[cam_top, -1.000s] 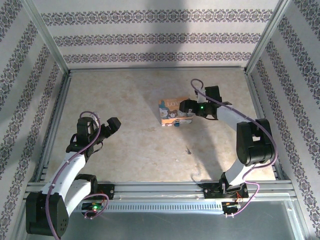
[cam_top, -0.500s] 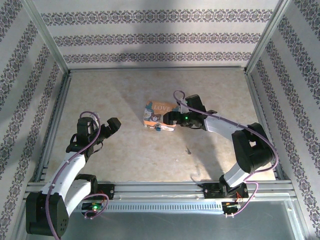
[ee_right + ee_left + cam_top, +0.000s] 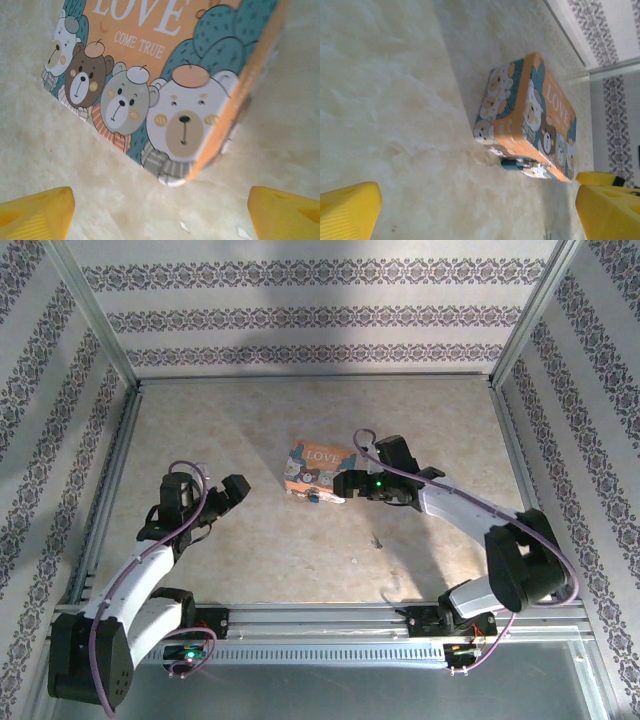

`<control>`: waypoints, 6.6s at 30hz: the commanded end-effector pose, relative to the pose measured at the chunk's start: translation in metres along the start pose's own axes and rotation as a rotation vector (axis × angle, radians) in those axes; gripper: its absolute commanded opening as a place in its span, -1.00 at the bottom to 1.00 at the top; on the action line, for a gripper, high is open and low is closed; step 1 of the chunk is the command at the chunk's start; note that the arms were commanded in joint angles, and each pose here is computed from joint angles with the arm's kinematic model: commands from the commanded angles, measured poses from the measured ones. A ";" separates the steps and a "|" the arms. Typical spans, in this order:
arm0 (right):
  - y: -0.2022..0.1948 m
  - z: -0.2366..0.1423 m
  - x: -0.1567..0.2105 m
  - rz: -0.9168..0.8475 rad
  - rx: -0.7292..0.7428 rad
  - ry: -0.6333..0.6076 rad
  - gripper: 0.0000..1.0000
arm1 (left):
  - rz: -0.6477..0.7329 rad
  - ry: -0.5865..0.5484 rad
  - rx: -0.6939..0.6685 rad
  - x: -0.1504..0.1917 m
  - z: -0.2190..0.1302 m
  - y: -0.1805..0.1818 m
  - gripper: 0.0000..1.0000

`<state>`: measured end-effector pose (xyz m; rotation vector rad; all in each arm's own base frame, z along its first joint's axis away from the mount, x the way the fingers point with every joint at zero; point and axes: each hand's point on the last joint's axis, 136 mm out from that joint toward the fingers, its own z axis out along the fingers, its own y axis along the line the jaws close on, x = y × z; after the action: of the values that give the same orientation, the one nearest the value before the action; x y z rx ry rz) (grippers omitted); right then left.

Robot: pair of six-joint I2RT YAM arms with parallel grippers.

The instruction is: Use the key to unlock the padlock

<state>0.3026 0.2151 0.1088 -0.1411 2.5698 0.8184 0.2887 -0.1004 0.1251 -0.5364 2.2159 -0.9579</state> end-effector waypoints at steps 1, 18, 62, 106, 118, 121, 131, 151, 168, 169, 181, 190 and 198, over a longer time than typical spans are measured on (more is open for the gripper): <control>-0.026 -0.026 0.027 -0.022 0.171 0.070 0.72 | 0.034 0.008 0.073 0.001 0.005 -0.026 1.00; -0.072 -0.050 0.127 0.097 0.287 0.242 0.00 | 0.093 0.039 0.083 0.012 0.028 -0.041 0.98; -0.075 -0.013 0.148 0.175 0.223 0.347 -0.65 | 0.109 0.030 0.021 0.012 0.023 -0.031 1.00; 0.048 -0.095 0.024 -0.347 -0.193 -0.238 -1.00 | 0.434 0.055 0.637 0.017 -0.048 -0.170 0.30; 0.129 -0.120 0.017 -0.603 -0.488 -0.272 -1.00 | 0.562 0.211 0.833 0.052 -0.063 -0.215 -0.18; 0.139 -0.117 0.023 -0.631 -0.519 -0.232 -1.00 | 0.587 0.248 0.865 0.061 -0.062 -0.222 -0.29; 0.161 -0.109 0.037 -0.678 -0.582 -0.157 -1.00 | 0.628 0.328 0.900 0.082 -0.052 -0.236 -0.46; 0.181 -0.109 0.040 -0.703 -0.629 -0.130 -1.00 | 0.662 0.378 0.869 0.097 -0.039 -0.236 -0.55; 0.165 -0.123 0.019 -0.589 -0.628 -0.243 -0.50 | 0.683 0.202 0.862 0.079 -0.051 -0.244 -1.00; 0.164 -0.127 0.015 -0.568 -0.638 -0.269 -0.42 | 0.675 0.170 0.853 0.075 -0.051 -0.244 -1.00; 0.178 -0.130 0.007 -0.429 -0.740 -0.319 0.09 | 0.598 0.050 0.805 0.054 -0.046 -0.245 -1.00; 0.194 -0.117 0.007 -0.423 -0.781 -0.279 0.08 | 0.600 0.048 0.810 0.054 -0.047 -0.246 -1.00; 0.202 -0.110 0.010 -0.424 -0.801 -0.258 -0.07 | 0.595 0.045 0.799 0.053 -0.045 -0.244 -1.00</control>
<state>0.2094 0.3121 0.2682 -0.7024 1.8338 1.4798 0.2494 -0.2661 0.2963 0.4719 1.7155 -1.3622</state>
